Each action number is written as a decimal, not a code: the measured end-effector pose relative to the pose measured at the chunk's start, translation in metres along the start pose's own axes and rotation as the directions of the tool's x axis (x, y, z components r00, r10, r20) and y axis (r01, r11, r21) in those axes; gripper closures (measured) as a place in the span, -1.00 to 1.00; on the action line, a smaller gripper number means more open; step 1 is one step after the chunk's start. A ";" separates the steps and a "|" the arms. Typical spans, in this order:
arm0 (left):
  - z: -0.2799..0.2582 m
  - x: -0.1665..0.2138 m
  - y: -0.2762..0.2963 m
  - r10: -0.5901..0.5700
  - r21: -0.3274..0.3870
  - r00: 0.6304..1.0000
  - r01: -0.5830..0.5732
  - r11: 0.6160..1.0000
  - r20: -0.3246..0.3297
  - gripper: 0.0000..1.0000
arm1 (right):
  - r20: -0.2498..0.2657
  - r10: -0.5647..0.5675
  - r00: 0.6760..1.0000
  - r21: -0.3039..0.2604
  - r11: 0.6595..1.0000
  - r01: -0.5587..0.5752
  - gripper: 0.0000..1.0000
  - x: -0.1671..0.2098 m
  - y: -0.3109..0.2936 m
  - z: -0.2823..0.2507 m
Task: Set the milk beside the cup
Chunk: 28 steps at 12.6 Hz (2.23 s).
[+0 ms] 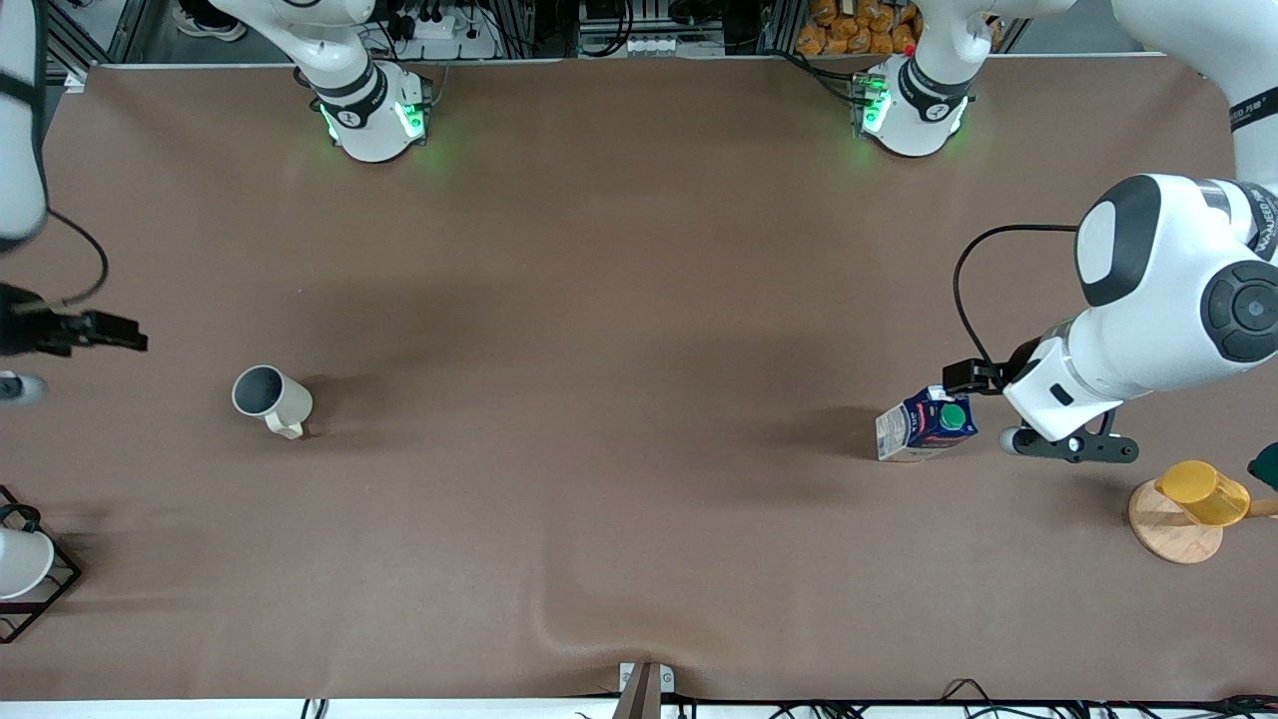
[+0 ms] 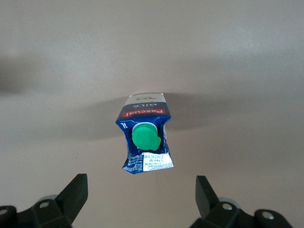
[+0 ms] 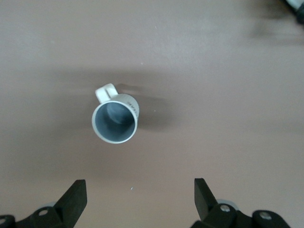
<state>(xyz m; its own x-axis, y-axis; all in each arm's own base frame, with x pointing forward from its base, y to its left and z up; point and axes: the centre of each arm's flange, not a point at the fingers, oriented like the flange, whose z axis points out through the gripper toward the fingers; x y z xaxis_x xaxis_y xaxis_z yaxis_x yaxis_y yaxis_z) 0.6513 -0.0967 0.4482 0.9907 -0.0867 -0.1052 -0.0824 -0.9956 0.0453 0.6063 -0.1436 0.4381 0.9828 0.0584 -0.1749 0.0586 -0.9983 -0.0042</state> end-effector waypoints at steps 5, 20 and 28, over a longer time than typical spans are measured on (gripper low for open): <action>0.017 0.000 -0.002 -0.002 0.000 1.000 0.002 1.000 0.005 -1.00 | 0.015 -0.003 1.000 0.023 1.000 0.003 -1.00 0.018 -0.004 0.091; 0.066 0.008 0.010 0.045 0.082 0.998 -0.048 0.995 0.039 -1.00 | 0.043 0.047 0.998 0.107 0.993 -0.052 0.96 0.035 -0.002 0.173; 0.108 0.015 0.011 0.029 0.085 0.996 -0.036 0.996 0.087 -1.00 | 0.152 0.171 0.973 0.139 0.971 -0.193 0.96 0.050 -0.099 0.113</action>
<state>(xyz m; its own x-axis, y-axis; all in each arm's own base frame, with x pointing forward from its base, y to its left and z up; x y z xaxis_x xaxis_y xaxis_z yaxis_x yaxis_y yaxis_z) 0.6533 -0.1132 0.3399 0.9747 -0.1182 -0.1899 -0.1272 -0.9912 -0.0359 0.6301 -0.0421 0.3184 0.9401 -0.1150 -0.3210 -0.1567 -0.9818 -0.1070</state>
